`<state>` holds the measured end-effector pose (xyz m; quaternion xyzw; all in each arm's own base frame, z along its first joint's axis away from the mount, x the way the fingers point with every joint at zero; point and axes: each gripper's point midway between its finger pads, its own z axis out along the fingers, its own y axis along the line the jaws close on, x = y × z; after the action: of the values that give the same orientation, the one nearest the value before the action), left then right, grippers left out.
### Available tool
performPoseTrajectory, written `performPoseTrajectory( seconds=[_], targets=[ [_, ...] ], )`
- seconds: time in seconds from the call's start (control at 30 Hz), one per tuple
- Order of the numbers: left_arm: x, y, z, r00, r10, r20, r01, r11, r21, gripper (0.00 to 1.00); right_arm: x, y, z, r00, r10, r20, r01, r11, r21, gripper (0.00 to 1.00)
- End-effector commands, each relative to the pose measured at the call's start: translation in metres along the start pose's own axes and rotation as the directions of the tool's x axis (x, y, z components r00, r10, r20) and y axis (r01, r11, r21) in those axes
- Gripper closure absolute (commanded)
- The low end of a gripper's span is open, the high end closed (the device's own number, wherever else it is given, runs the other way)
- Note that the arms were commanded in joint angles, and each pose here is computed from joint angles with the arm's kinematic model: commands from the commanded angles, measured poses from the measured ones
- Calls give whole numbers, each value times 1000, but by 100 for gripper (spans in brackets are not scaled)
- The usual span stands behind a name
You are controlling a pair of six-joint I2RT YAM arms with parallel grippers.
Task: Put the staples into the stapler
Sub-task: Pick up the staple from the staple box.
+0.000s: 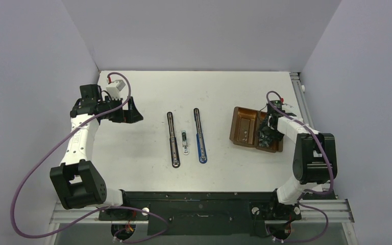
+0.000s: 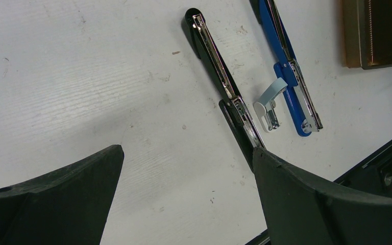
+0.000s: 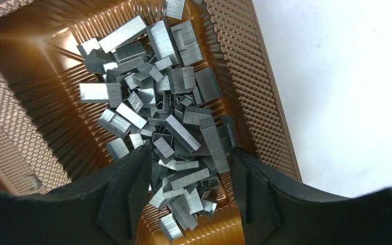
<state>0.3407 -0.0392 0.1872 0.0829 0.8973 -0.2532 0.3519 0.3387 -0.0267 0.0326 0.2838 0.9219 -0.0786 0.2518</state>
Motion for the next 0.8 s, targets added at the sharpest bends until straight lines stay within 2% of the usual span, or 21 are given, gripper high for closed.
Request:
performPoseTrajectory(
  seconds=[0.0,0.1,0.4,0.67,0.77],
  targets=[
    [-8,-6,-8,999,40,33,-40,999,7,4,-15,0,5,999,25,42,-26,999,23,44],
    [-9,-6,-8,998,43,34,-43,999,7,4,-16,5,6,999,28,39,-28,1000,-1,45],
    [-11,-7,-8,999,33,34,-34,999,10,4,-13,15,4,999,37,25,-36,998,-56,66],
    [-10,-6,-8,999,32,33,-32,999,10,4,-9,15,1,999,42,20,-41,996,-76,75],
    [-11,-7,-8,999,31,34,-32,999,11,4,-12,15,-3,998,45,31,-43,996,-80,81]
  ],
)
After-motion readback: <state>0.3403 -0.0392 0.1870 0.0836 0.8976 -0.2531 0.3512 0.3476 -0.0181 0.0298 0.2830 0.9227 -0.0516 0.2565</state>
